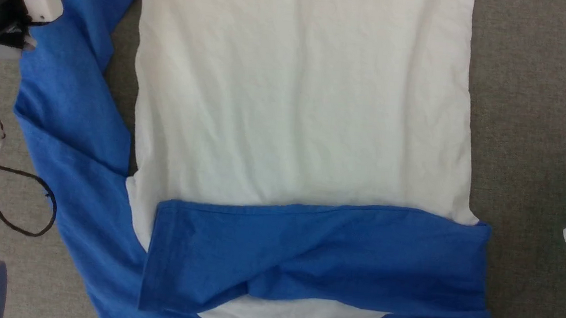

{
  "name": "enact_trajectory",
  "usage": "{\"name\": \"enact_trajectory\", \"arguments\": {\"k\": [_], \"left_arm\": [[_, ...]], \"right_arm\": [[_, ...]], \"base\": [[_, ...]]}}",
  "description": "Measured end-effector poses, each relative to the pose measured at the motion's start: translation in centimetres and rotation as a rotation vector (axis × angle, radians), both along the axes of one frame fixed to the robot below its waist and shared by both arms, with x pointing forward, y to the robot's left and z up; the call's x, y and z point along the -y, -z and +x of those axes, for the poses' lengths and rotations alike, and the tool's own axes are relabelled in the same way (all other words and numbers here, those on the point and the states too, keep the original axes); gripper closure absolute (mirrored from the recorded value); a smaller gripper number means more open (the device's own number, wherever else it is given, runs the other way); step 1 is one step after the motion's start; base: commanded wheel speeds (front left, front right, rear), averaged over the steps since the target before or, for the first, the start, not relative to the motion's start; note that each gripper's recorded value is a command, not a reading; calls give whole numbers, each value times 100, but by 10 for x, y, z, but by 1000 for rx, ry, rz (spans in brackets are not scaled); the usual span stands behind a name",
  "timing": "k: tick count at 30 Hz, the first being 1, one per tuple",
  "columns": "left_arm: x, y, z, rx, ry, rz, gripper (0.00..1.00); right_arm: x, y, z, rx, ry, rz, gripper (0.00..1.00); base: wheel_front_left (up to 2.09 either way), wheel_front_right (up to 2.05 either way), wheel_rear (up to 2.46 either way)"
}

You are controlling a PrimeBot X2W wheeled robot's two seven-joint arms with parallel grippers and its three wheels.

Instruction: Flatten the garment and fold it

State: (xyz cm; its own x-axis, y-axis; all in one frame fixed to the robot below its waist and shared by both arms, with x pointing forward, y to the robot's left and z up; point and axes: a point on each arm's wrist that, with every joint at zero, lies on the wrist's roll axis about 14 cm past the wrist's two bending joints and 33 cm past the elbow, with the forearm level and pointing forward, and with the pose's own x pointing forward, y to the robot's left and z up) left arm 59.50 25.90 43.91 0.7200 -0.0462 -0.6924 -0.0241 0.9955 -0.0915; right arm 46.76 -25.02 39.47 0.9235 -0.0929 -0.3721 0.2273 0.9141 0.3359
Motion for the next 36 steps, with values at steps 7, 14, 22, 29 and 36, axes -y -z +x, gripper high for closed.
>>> {"name": "enact_trajectory", "arguments": {"k": [7,14,22,29,36], "left_arm": [[4,47,-2,-132,25,29,0],[2,55,-3,-202,30,53,100],[-16,22,6,20,-96,26,100],[-54,-25,-8,223,-282,-31,100],[-92,-62,-51,343,-421,-66,100]], "right_arm": [[6,18,-2,-35,16,-2,0],[8,18,1,-27,22,-8,0],[3,14,1,-18,16,7,0],[-8,1,-5,4,-4,33,0],[-20,-18,-14,35,-27,65,0]], "base": [[0,0,0],[0,0,0],[0,0,0],[0,0,0],[0,0,0]]}}
